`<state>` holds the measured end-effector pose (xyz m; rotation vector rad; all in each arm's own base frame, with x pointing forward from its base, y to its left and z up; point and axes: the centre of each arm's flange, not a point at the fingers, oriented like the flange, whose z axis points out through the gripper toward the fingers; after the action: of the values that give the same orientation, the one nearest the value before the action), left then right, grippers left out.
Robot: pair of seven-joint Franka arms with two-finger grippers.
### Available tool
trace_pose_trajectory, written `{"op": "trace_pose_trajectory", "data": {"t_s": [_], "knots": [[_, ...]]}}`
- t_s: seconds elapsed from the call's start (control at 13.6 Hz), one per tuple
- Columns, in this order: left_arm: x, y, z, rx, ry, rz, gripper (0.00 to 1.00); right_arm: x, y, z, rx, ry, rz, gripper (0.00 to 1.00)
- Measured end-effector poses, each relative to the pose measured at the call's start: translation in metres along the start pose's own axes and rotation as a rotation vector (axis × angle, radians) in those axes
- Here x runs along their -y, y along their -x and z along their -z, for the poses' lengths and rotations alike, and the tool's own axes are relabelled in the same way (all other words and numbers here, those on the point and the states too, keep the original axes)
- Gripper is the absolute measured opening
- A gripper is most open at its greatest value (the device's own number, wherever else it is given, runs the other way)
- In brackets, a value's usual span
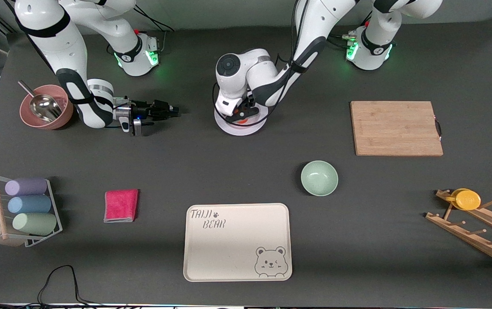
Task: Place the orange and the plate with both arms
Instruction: 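Lower the orange onto the plate and open the left gripper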
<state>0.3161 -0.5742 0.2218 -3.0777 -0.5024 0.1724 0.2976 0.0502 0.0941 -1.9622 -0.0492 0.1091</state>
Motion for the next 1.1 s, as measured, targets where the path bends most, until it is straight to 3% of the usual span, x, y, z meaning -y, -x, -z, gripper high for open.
{"op": "trace_pose_trajectory", "data": {"t_s": [0.15, 0.37, 0.44, 0.73, 1.1], "knots": [[0.000, 0.000, 0.000, -0.001, 0.000, 0.006, 0.67, 0.000, 0.000, 0.000, 0.000, 0.000, 0.000, 0.43], [0.000, -0.001, 0.001, -0.003, 0.001, 0.014, 0.95, 0.000, 0.000, 0.000, 0.001, -0.001, 0.000, 0.43], [-0.001, -0.003, 0.002, -0.004, 0.004, 0.017, 1.00, 0.000, 0.000, -0.001, 0.002, -0.001, 0.001, 0.43], [0.005, -0.039, 0.038, -0.033, -0.018, 0.037, 1.00, 0.002, -0.001, -0.004, 0.004, -0.003, 0.003, 0.43], [0.061, -0.128, 0.155, -0.073, -0.064, 0.010, 1.00, 0.006, -0.005, -0.018, -0.017, -0.006, 0.001, 0.43]]}}
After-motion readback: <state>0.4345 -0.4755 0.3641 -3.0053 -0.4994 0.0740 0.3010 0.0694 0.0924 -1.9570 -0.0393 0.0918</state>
